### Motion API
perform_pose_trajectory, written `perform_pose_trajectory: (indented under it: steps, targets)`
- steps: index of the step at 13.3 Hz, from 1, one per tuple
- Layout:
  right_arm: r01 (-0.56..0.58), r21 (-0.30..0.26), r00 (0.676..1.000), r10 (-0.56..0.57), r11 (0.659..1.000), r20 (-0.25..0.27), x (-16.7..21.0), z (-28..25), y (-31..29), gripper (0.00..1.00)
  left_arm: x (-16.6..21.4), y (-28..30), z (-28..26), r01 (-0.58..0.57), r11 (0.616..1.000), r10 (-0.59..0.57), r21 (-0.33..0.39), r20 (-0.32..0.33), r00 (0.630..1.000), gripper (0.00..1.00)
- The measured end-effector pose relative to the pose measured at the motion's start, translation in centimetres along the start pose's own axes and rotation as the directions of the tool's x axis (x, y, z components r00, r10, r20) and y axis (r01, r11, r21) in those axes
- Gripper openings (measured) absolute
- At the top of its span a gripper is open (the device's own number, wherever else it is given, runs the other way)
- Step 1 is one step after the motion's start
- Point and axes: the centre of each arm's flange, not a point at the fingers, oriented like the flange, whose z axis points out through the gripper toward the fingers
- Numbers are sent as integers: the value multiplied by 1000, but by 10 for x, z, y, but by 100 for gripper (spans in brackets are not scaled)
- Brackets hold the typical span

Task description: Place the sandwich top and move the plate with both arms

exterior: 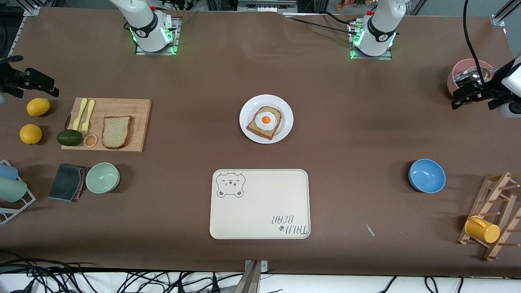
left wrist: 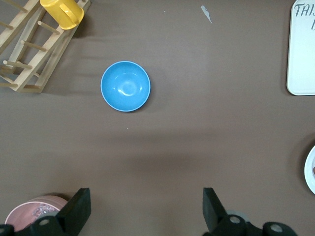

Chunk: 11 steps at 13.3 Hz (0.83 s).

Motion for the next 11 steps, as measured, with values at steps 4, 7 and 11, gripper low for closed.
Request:
perform_pose_trajectory:
  steps: [4, 7, 11]
  targets:
    - [0, 0, 1000, 0, 1000, 0, 0, 0, 0, 100, 0, 9, 0, -17, 999, 17, -48, -2, 1000, 100]
    - [0, 0, 1000, 0, 1000, 0, 0, 0, 0, 100, 0, 17, 0, -33, 998, 33, -51, -3, 999, 100]
    - [0, 0, 1000, 0, 1000, 0, 0, 0, 0, 100, 1, 23, -1, -43, 998, 43, -51, -3, 999, 100]
